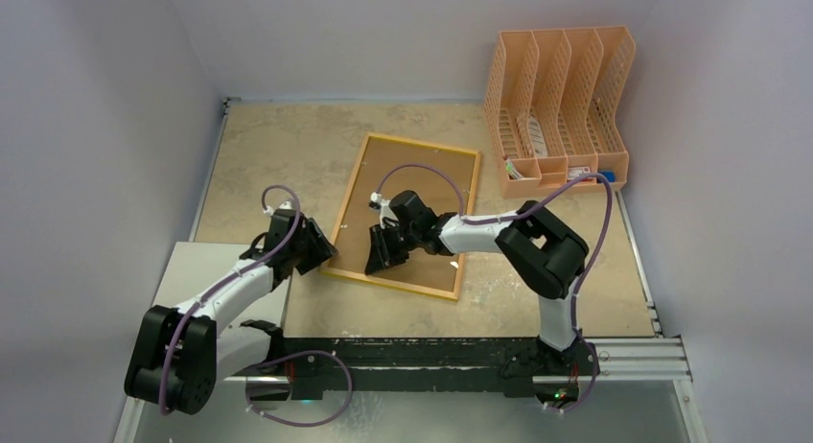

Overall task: Put the photo into the frame
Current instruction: Install the photo frame at the center of the board.

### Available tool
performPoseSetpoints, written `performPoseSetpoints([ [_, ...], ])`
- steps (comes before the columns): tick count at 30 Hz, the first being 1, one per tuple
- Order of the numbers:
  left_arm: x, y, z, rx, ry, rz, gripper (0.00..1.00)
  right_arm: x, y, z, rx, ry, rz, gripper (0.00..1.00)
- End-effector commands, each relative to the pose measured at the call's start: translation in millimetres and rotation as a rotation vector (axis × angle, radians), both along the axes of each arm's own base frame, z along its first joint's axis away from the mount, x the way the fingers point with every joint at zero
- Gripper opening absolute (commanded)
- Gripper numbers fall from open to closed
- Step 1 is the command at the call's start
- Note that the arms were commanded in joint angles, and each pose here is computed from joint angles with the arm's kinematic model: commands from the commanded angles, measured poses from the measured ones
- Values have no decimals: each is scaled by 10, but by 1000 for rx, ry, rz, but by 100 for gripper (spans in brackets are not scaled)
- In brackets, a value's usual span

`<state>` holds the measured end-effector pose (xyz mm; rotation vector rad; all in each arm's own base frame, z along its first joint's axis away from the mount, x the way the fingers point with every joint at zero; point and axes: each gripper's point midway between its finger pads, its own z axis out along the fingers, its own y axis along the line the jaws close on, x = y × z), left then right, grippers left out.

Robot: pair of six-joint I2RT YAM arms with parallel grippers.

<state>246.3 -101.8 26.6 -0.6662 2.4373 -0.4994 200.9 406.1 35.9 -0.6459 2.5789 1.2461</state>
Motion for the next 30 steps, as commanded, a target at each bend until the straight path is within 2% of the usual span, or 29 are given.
performPoseSetpoints([
  [1,-129,-94,-119,-36,52,-47,49,-179,50,-97,6,67,36,26],
  [12,-103,-75,-79,-28,39,-37,48,-159,66,-9,-10,66,4,24],
  [19,-43,-16,55,9,12,-28,52,118,63,443,5,-80,-85,27],
  [25,-145,168,83,80,36,36,64,433,-193,504,-93,-169,-260,32],
  [30,-225,190,157,72,32,51,69,768,-674,532,-228,-263,-477,42],
])
